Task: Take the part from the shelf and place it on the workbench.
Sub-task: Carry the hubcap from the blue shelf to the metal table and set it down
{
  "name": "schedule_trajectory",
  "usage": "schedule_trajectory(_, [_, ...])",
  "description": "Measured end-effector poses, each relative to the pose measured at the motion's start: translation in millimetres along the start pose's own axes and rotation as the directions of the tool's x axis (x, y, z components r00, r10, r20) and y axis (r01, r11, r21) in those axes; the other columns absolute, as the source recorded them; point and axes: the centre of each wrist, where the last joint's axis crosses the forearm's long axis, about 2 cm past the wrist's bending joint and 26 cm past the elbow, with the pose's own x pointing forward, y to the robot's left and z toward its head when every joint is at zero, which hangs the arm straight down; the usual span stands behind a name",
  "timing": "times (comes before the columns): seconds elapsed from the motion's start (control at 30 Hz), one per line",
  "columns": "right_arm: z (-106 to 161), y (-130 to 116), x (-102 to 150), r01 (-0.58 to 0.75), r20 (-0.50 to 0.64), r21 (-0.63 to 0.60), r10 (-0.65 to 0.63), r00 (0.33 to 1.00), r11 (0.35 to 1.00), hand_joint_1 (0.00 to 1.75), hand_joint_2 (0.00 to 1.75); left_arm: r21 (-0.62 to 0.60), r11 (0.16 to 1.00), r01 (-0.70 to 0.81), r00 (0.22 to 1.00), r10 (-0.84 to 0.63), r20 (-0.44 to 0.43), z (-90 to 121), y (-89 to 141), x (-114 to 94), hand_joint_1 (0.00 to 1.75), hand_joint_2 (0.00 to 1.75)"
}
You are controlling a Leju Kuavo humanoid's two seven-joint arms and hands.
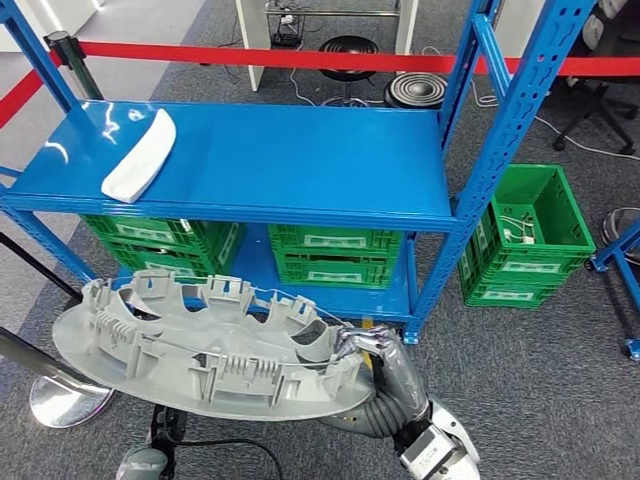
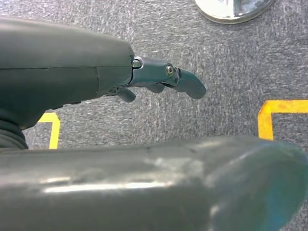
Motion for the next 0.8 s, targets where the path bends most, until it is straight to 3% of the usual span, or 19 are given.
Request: schedule_trajectory(0.8, [2.1, 0.8, 0.0, 0.005, -0.004, 0.001, -0.005, 1.0, 1.0, 1.75, 1.75, 0.002, 1.0, 0.017, 1.0, -0.017, 0.003, 0.1, 0.6, -0.3, 0.0, 0.0])
